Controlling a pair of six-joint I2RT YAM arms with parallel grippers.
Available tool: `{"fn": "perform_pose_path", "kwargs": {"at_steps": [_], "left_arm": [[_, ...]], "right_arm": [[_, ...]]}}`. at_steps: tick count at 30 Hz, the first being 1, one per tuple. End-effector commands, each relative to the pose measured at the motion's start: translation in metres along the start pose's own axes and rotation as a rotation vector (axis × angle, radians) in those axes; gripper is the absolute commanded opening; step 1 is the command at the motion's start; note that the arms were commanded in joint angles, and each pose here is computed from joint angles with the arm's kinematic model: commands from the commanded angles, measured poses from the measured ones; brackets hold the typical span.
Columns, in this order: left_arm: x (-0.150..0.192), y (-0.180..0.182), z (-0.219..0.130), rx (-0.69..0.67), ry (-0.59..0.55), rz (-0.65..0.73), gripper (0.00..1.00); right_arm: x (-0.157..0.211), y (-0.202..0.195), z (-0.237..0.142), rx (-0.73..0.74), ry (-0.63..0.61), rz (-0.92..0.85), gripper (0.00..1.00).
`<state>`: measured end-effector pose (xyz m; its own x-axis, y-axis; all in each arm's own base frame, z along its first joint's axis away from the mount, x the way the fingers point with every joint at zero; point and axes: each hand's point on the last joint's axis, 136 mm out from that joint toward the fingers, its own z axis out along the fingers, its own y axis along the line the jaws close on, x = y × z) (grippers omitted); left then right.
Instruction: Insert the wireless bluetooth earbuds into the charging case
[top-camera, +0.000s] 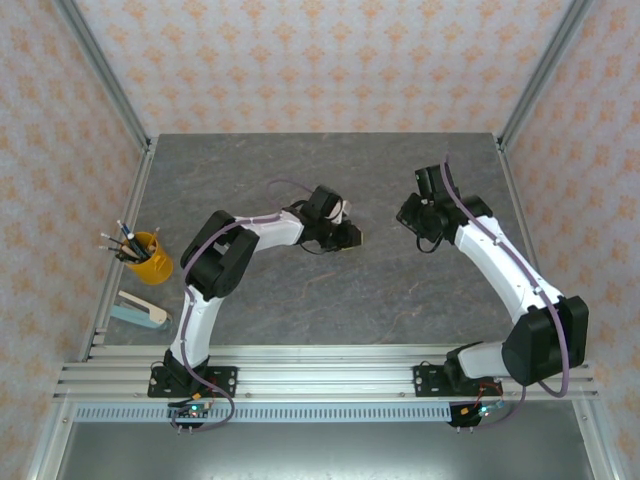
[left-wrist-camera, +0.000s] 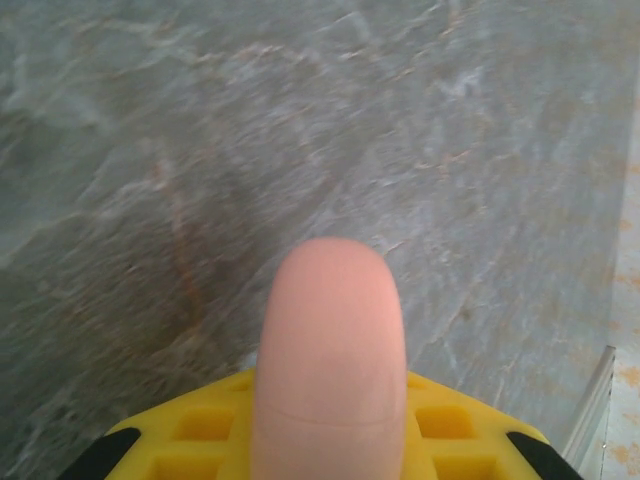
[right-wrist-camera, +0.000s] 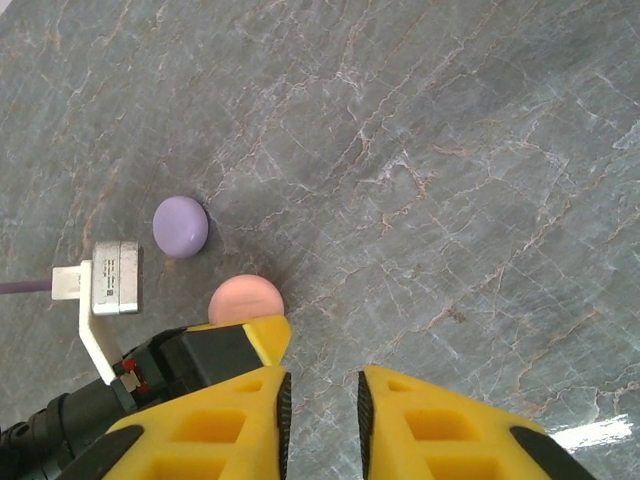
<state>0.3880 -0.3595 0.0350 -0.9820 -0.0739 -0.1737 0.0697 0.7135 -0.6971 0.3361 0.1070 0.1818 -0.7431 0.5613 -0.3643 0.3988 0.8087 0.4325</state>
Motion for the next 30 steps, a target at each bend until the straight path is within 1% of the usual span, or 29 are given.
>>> {"fn": "perform_pose_path", "kwargs": {"at_steps": [1,4,6,7,8,10,11,13,15,16,17,18,19,20,22,25,27,29,30], "left_arm": [[0.007,0.013,0.000,-0.095,0.028,-0.080,0.11],[0.012,0.019,-0.002,-0.129,0.043,-0.099,0.21],[0.014,0.023,-0.005,-0.155,0.046,-0.110,0.31],[0.015,0.023,-0.006,-0.163,0.047,-0.113,0.37],[0.015,0.025,-0.009,-0.175,0.048,-0.118,0.46],[0.016,0.027,-0.015,-0.202,0.044,-0.120,0.59],[0.015,0.030,-0.020,-0.220,0.041,-0.121,0.68],[0.013,0.032,-0.033,-0.250,0.024,-0.116,0.73],[0.009,0.035,-0.051,-0.272,0.001,-0.115,0.78],[0.006,0.035,-0.062,-0.283,-0.016,-0.111,0.94],[0.003,0.037,-0.076,-0.303,-0.033,-0.099,1.00],[0.000,0.036,-0.090,-0.318,-0.052,-0.084,1.00],[-0.005,0.034,-0.108,-0.329,-0.084,-0.067,1.00],[-0.009,0.031,-0.128,-0.341,-0.119,-0.042,1.00],[-0.017,0.029,-0.165,-0.393,-0.192,0.016,1.00],[-0.028,0.030,-0.223,-0.501,-0.331,0.151,1.00],[-0.034,0.031,-0.257,-0.577,-0.449,0.263,1.00],[-0.036,0.038,-0.290,-0.677,-0.589,0.382,1.00],[-0.035,0.043,-0.303,-0.725,-0.647,0.429,1.00]], "right_arm": [[-0.008,0.000,-0.010,-0.013,-0.057,0.015,0.29],[-0.008,0.001,-0.013,-0.018,-0.062,0.014,0.32],[-0.009,0.001,-0.016,-0.019,-0.067,0.013,0.33],[-0.009,0.001,-0.018,-0.021,-0.070,0.013,0.33],[-0.009,0.001,-0.020,-0.024,-0.072,0.012,0.33],[-0.010,0.001,-0.024,-0.026,-0.079,0.014,0.34],[-0.010,0.001,-0.026,-0.027,-0.081,0.014,0.34],[-0.012,0.000,-0.030,-0.029,-0.089,0.016,0.34],[-0.014,-0.003,-0.036,-0.026,-0.104,0.024,0.44],[-0.015,-0.005,-0.039,-0.023,-0.112,0.026,0.52],[-0.017,-0.007,-0.043,-0.018,-0.124,0.024,0.63],[-0.018,-0.011,-0.045,-0.005,-0.135,0.022,0.72],[-0.020,-0.015,-0.049,0.011,-0.153,0.017,0.88],[-0.023,-0.020,-0.052,0.029,-0.172,0.005,1.00],[-0.028,-0.030,-0.054,0.087,-0.207,-0.023,1.00],[-0.042,-0.049,-0.065,0.184,-0.302,-0.082,1.00],[-0.053,-0.066,-0.067,0.287,-0.381,-0.127,1.00],[-0.067,-0.087,-0.070,0.405,-0.503,-0.131,1.00],[-0.072,-0.094,-0.069,0.434,-0.561,-0.145,1.00]]}}
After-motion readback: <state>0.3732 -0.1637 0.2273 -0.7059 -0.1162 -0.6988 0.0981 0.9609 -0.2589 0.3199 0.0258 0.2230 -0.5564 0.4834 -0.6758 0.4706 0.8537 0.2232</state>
